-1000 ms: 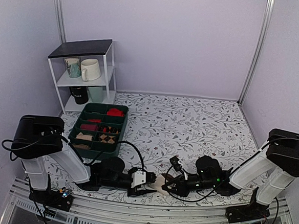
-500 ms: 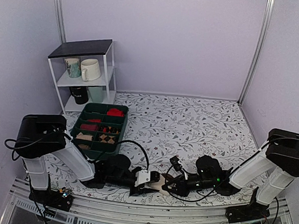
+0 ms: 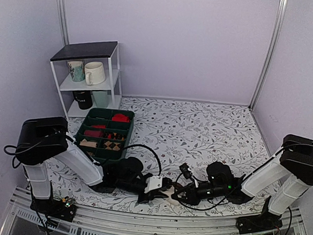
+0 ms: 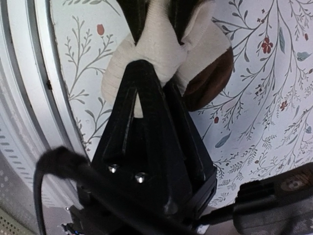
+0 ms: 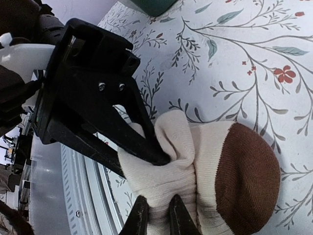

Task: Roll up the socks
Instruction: Roll the sock at the center of the board.

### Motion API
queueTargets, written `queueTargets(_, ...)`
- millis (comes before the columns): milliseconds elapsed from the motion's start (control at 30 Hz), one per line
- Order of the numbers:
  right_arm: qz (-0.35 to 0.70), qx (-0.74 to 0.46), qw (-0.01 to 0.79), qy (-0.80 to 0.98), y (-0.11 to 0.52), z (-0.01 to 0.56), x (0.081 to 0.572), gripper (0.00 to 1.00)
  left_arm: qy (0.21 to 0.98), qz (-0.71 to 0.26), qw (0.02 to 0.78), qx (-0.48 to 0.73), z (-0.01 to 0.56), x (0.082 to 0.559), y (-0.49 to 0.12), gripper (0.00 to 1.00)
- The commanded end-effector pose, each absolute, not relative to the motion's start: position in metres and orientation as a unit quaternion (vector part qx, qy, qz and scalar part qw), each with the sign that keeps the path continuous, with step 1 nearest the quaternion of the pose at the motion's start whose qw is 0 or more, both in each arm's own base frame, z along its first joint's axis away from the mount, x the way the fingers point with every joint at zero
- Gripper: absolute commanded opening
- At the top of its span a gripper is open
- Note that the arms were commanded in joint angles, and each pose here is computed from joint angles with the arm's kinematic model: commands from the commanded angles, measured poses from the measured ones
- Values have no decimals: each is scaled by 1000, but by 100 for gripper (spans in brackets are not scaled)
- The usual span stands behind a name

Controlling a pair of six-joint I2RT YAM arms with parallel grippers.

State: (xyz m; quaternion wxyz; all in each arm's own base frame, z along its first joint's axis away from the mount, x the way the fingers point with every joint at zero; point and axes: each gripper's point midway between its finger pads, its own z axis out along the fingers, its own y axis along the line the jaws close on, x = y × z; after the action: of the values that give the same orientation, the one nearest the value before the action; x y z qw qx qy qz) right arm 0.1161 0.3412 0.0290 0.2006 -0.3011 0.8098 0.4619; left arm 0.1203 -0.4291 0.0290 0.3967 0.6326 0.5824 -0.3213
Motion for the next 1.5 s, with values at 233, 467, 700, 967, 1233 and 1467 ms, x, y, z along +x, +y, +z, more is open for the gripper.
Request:
queueTargets(233, 324, -288, 222, 873, 292, 32, 135, 44, 725, -264, 90, 630, -76, 82, -377, 0)
queueTargets(467, 331, -261, 282, 862, 275, 52, 139, 48, 767, -256, 22, 588, -95, 81, -351, 0)
queueTargets(700, 284, -161, 269, 906, 259, 36, 151, 52, 776, -257, 15, 576, -98, 83, -348, 0)
queueTargets(967, 296, -105, 232, 921, 264, 35, 149, 61, 778, -254, 18, 575, -98, 84, -347, 0)
queueTargets(1233, 300, -136, 213, 920, 284, 31, 150, 55, 782, -250, 20, 570, -98, 85, -345, 0)
queueTargets(1467, 311, -157, 169, 922, 299, 15, 140, 28, 786, -250, 21, 566, -98, 84, -343, 0)
